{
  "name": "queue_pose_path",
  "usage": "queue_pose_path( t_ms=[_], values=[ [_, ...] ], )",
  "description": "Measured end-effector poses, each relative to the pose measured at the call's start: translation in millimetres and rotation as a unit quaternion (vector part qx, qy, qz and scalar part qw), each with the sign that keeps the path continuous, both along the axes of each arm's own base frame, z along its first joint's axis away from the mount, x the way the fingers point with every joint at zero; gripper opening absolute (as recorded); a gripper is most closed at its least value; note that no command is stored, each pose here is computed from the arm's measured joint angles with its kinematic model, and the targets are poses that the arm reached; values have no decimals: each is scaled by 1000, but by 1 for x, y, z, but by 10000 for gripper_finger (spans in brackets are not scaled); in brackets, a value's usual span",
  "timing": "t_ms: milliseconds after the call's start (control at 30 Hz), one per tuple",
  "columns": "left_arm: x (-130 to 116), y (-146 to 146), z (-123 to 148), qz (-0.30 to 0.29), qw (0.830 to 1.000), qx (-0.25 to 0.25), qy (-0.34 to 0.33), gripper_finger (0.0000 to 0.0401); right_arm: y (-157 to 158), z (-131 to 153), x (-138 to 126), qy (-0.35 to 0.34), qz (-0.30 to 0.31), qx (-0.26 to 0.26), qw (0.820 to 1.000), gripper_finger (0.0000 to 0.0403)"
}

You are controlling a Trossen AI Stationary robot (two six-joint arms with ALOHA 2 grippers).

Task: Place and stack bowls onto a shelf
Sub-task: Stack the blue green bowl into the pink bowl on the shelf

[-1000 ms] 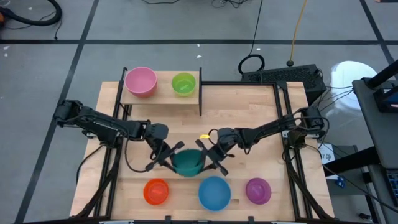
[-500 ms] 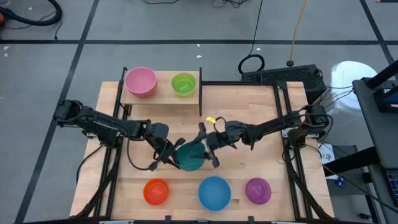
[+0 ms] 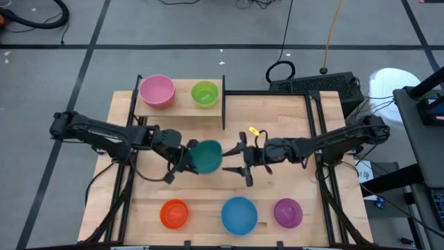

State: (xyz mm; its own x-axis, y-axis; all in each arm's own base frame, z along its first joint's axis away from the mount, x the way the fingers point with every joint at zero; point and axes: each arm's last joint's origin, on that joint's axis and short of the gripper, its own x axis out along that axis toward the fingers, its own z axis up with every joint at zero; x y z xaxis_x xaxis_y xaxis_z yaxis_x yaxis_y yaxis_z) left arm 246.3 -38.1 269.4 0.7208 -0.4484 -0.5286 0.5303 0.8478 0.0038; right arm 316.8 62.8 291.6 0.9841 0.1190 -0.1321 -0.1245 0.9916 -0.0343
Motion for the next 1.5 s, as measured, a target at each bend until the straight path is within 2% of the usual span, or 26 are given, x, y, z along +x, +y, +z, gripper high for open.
queue_pose_path(
  t_ms=[200, 333, 467, 633, 900, 1100, 1333, 1500],
  values=[
    [-11, 7, 46, 89, 994, 49, 27, 7, 14, -19, -13, 4, -8, -9, 1000, 207],
    [-19, 10, 77, 138, 987, 68, 38, 11, 19, -42, -24, -13, -12, 12, 1000, 207],
    [-31, 17, 104, 199, 972, 113, 59, 16, 23, -59, -36, -36, 1, 31, 999, 207],
    [-47, 31, 122, 261, 946, 165, 93, 8, 27, -74, -47, -23, -39, 27, 999, 207],
    [-69, 71, 133, 368, 889, 230, 147, 21, 33, -79, -51, -16, -33, 31, 999, 207],
    [-77, 101, 133, 412, 858, 255, 168, 10, 34, -79, -52, -16, -32, 32, 999, 207],
    [-94, 132, 132, 489, 815, 240, 200, 31, 34, -79, -52, -14, -33, 45, 998, 207],
    [-99, 148, 130, 511, 806, 209, 212, 34, 34, -79, -52, -14, -33, 45, 998, 207]
  ],
)
